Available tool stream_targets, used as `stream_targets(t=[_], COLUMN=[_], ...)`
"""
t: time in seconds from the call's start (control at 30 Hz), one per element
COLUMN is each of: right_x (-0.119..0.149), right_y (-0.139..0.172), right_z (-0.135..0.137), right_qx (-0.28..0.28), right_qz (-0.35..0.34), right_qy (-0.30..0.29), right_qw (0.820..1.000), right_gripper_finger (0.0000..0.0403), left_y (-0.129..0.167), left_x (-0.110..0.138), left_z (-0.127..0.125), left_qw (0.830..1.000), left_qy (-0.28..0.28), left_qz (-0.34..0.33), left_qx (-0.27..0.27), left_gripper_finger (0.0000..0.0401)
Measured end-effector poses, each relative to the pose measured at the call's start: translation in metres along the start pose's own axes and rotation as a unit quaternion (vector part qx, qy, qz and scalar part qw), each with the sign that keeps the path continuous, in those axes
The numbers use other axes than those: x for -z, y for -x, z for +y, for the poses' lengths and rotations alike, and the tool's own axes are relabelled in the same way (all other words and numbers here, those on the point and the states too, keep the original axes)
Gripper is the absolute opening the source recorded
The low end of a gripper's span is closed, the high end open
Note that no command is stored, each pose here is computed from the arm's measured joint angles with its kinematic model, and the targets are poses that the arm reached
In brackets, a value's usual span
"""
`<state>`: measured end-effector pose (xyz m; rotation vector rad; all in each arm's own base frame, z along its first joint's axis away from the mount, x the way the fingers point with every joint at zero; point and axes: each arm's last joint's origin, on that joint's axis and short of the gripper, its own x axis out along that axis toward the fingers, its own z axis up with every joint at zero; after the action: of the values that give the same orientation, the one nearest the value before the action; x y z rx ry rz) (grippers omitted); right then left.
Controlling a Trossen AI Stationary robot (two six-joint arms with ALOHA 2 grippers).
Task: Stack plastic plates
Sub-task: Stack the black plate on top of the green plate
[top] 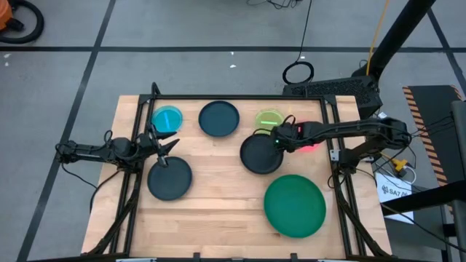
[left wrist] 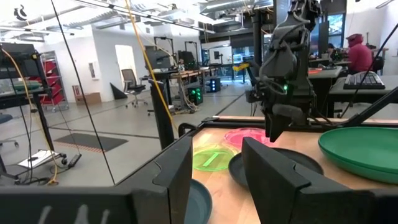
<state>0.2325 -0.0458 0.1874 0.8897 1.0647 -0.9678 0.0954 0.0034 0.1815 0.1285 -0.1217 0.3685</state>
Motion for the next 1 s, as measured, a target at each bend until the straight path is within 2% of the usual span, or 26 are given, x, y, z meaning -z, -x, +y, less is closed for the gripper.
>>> stream_targets(t=[0.53,0.87,1.0], right_x=[0.005,0.001,0.001], right_y=[-0.048,-0.057,-0.057], right_z=[0.006,0.016,0.017], right_qx=[0.041,0.008,0.003], right_qz=[0.023,0.005,0.002], right_qy=[0.007,0.015,0.014], right_qw=[0.999,1.0,1.0], right_gripper_finger=[0.0203,0.0201,0.0187], left_y=[0.0,0.0,0.0], left_x=[0.001,0.001,0.001], left_z=[0.0,0.0,0.0], left_qw=[1.0,1.0,1.0], left_qy=[-0.003,-0.004,-0.004], left_qz=[0.007,0.008,0.008], left_qx=[0.001,0.001,0.001], left_gripper_finger=[0.0147,0.0147,0.0147])
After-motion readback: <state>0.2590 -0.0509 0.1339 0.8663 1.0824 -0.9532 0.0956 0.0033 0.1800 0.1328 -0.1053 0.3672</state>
